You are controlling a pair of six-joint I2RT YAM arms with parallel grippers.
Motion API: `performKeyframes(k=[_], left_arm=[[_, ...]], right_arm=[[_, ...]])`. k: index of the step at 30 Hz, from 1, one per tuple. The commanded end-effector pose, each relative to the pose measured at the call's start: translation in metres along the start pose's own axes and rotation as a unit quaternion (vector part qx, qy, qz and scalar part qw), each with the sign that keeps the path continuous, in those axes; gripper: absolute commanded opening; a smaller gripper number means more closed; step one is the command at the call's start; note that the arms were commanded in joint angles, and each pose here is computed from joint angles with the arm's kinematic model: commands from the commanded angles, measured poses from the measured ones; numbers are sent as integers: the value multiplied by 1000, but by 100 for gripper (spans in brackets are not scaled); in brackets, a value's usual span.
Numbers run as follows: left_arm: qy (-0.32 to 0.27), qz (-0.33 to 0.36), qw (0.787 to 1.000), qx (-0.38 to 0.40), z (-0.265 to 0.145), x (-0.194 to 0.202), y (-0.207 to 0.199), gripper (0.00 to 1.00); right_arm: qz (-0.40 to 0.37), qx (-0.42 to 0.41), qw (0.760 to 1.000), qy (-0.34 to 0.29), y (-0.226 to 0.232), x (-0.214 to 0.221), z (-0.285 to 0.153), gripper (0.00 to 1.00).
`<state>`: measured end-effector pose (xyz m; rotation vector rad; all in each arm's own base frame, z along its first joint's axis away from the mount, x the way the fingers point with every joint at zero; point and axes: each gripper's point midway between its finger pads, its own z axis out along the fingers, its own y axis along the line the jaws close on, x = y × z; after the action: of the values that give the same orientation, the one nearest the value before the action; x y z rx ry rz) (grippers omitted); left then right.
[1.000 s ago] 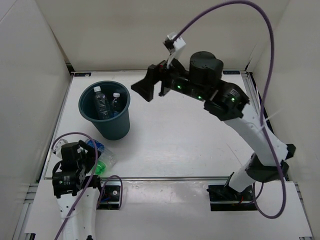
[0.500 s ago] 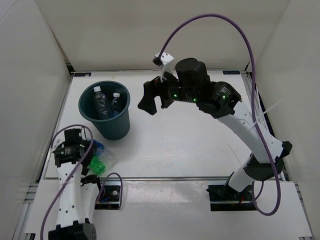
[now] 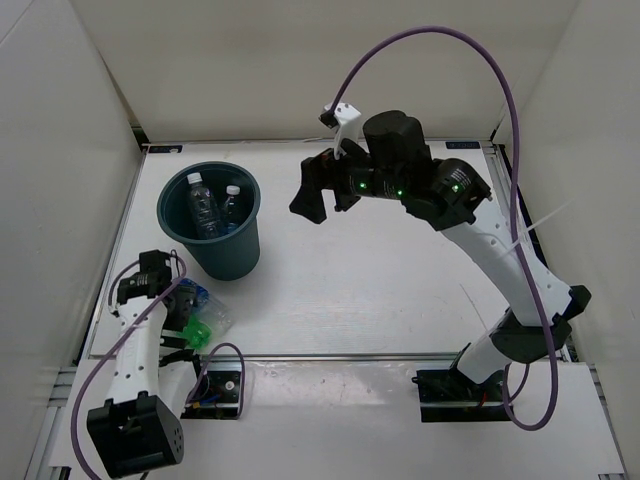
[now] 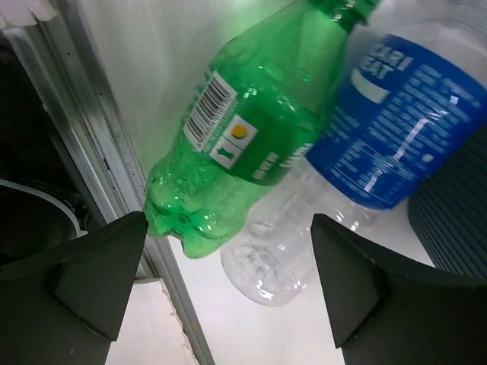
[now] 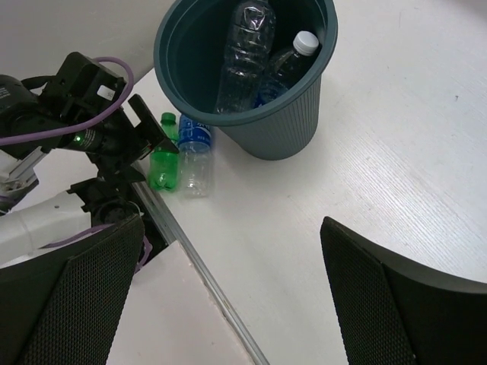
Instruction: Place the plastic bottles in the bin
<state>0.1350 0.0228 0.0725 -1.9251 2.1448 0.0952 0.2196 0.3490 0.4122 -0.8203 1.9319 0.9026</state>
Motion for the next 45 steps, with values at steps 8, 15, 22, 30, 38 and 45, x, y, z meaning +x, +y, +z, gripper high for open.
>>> performKeyframes(k=[8,15,22,30,38,45], left_arm=[[36,-32,999,-24,26,15,2,98],[42,-43,998,-12,31,16,-5,79],[-5,-91,995,27,-24,-11,-16,63],[-116,-160,967,158,-144,-75,-45,60],[-223,-43,891,392,-236,-126,-152,62],[-237,92,880,400,-239,-104,-223,63]], right_arm=[[-12,22,999,-26,-6,-9,-20,100],[-8,42,999,-31,-17,-11,-25,100],[13,47,998,-39,-24,-18,-31,100],[16,44,998,-30,-26,-14,-30,100],[24,42,998,-35,-28,-18,-33,100],[24,37,998,-34,-26,-18,-33,100]])
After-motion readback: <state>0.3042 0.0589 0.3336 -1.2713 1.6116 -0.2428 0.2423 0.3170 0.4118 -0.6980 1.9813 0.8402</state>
